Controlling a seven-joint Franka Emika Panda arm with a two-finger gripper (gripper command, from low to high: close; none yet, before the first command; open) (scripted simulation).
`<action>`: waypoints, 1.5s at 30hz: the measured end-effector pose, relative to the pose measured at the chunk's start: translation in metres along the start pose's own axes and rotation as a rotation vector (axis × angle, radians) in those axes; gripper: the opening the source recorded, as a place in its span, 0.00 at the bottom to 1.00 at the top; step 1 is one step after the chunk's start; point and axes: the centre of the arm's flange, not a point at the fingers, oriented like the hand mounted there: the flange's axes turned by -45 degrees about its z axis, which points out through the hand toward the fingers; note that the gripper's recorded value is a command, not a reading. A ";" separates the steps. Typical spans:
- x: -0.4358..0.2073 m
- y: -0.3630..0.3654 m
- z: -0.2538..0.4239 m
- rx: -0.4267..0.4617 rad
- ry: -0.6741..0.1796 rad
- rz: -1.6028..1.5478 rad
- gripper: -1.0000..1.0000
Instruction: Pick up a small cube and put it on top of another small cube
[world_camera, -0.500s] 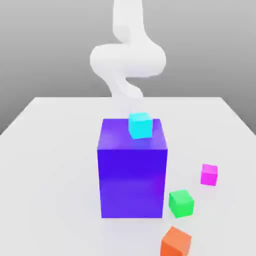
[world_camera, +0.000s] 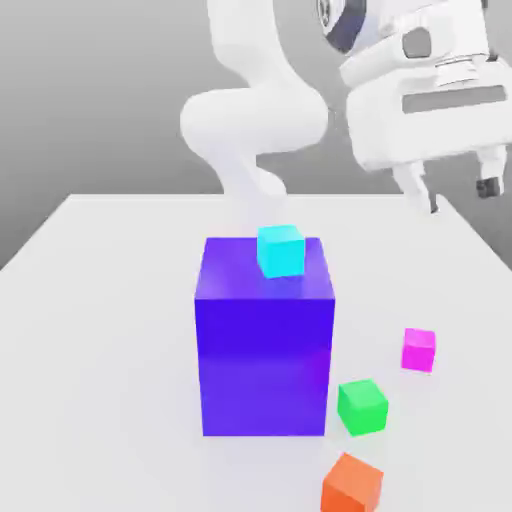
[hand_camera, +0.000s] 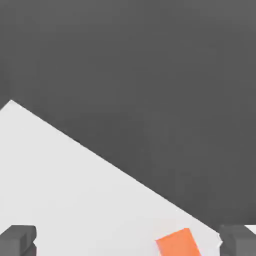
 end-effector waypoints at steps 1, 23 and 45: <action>-0.005 -0.013 0.016 0.014 -0.024 -0.039 0.50; -0.175 -0.161 0.227 0.133 -0.340 -0.587 0.00; -0.120 -0.071 0.151 0.148 -0.332 -0.693 0.00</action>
